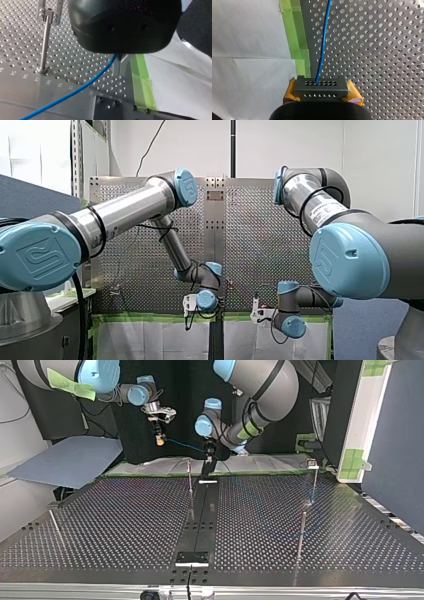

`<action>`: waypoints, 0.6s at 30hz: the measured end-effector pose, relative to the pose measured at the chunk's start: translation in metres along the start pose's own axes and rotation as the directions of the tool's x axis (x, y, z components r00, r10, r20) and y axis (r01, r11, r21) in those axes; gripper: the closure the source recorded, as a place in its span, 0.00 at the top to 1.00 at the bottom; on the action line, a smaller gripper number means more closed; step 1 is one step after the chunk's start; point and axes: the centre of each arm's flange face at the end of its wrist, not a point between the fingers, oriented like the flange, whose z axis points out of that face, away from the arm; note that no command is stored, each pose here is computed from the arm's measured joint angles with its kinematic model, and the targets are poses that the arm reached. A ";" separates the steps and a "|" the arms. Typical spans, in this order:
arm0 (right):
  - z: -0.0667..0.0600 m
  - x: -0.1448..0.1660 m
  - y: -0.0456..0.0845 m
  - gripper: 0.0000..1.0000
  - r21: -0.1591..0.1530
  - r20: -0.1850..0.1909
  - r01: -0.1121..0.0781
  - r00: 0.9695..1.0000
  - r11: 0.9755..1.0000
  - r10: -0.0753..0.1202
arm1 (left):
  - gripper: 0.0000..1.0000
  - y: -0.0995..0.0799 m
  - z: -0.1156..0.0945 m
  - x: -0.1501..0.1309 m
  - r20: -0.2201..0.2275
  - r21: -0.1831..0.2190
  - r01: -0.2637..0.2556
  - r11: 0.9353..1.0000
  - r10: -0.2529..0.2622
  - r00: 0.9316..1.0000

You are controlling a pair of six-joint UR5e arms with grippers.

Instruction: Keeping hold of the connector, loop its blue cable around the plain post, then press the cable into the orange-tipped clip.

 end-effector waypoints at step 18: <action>0.001 0.003 0.014 0.00 -0.026 0.001 0.010 1.000 1.000 -0.009 | 0.00 -0.005 -0.041 -0.027 0.056 0.038 0.020 0.999 -0.022 0.998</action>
